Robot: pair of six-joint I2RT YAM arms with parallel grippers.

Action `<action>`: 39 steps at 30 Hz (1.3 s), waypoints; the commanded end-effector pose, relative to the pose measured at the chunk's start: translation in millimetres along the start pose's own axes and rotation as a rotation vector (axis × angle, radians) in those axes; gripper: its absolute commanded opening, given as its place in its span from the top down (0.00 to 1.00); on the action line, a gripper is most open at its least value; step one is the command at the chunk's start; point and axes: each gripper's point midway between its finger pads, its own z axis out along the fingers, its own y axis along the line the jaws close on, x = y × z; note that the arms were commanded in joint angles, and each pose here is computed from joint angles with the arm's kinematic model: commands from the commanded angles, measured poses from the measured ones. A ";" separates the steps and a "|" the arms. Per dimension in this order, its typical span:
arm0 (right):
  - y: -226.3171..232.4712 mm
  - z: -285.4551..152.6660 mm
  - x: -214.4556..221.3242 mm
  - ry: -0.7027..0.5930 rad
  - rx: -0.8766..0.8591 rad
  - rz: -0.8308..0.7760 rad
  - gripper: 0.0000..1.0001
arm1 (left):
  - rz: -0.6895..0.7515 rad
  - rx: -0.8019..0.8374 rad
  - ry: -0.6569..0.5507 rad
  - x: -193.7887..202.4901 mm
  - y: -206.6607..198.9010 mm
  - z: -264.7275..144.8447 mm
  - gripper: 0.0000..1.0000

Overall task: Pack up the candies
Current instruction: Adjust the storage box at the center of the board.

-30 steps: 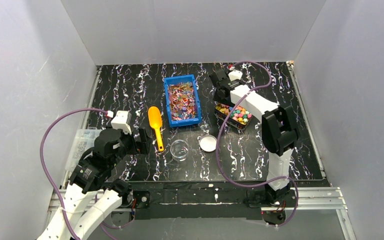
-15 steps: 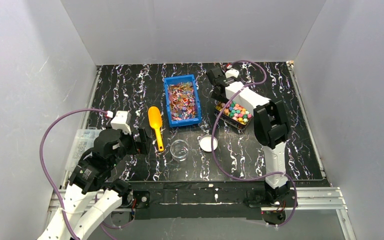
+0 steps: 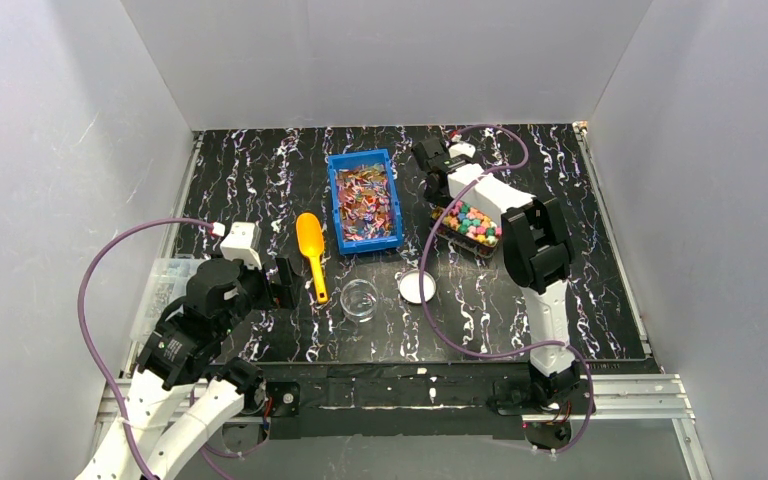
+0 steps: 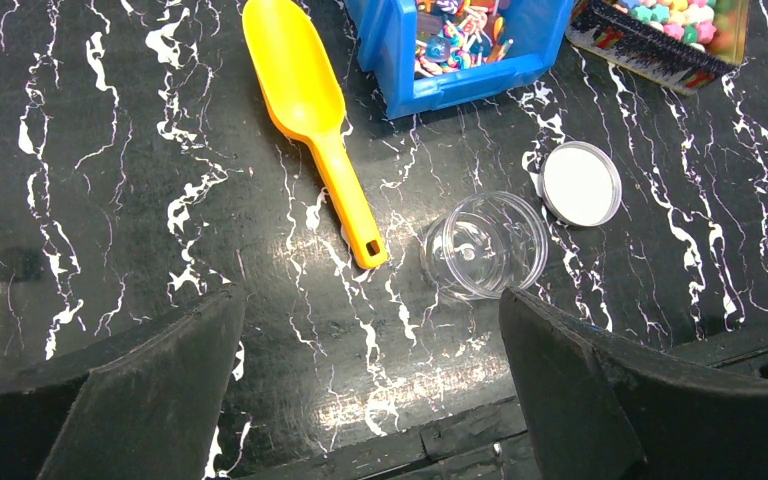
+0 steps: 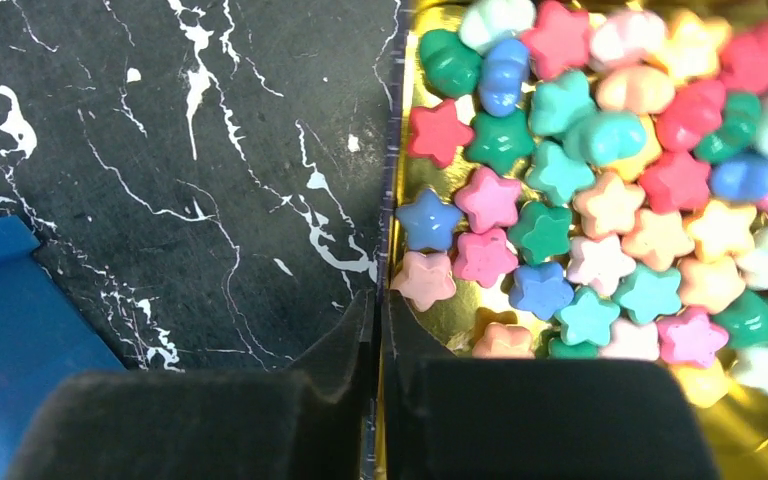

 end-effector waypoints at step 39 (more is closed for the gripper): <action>46.2 -79.6 51.3 0.043 -0.427 -0.522 0.68 | -0.004 -0.019 0.015 5.4 4.0 -0.8 0.01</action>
